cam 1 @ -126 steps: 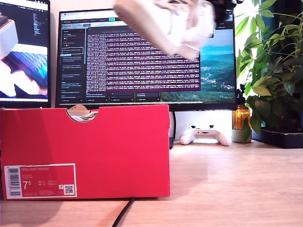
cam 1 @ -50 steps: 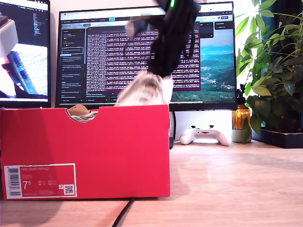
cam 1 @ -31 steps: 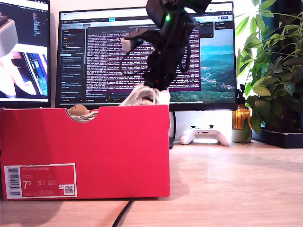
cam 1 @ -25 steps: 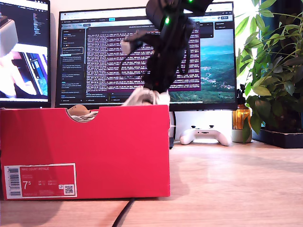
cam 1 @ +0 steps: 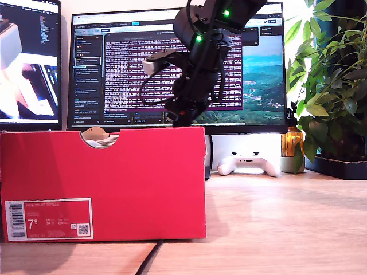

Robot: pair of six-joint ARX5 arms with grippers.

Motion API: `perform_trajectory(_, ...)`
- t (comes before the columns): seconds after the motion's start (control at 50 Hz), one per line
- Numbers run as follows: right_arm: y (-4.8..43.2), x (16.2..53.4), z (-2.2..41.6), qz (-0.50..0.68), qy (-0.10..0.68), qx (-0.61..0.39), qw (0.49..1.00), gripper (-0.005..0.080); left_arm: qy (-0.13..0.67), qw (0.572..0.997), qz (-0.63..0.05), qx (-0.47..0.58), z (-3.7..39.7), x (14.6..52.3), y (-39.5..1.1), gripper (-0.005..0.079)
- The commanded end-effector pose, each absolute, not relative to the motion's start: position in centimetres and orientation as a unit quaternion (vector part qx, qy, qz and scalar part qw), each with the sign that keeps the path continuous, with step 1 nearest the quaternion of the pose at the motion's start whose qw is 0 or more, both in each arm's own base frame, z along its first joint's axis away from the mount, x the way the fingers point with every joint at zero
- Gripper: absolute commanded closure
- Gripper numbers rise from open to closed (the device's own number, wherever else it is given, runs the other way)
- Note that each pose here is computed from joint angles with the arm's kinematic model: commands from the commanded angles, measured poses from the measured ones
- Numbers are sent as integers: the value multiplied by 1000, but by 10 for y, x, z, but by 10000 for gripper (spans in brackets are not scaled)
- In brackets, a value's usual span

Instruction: Pack the white shoes by picking the first shoe and placing it inside the red shoebox, left side, then picking and rotating the second shoe and placing it in the shoebox

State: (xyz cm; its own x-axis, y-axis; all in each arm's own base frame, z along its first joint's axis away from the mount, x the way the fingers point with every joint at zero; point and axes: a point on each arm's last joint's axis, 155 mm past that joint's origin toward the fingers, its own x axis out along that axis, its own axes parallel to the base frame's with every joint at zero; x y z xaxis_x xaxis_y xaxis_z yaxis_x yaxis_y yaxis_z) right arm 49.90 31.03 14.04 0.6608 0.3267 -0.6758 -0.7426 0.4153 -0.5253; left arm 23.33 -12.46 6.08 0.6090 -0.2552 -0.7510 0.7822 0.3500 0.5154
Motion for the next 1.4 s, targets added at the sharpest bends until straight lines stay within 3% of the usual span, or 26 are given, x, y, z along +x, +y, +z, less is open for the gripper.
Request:
perform_trajectory(0.0, 316, 500, 145, 330, 236, -428, 808, 461, 281, 774, -337, 456, 65, 236, -128, 754)
perform_trajectory(0.2, 304, 505, 160, 289, 235, -445, 815, 499, 281, 774, -337, 456, 65, 236, -128, 754)
perform_trajectory(0.26, 301, 505, 169, 272, 236, -452, 816, 591, 281, 774, -336, 457, 65, 236, -128, 754)
perform_trajectory(0.34, 297, 501, 182, 257, 239, -462, 815, 776, 281, 774, -336, 457, 65, 236, -128, 754)
perform_trajectory(0.76, 311, 475, 255, 226, 259, -319, 883, 762, 281, 774, -337, 456, 65, 236, -128, 754)
perform_trajectory(0.94, 313, 460, 250, 230, 289, -308, 877, 762, 281, 774, -337, 456, 65, 236, -128, 754)
perform_trajectory(1.06, 293, 446, 226, 220, 358, -277, 864, 762, 281, 774, -337, 456, 65, 236, -128, 754)
perform_trajectory(1.38, 262, 448, 212, 212, 410, -243, 853, 762, 290, 770, -334, 460, 62, 234, -124, 754)
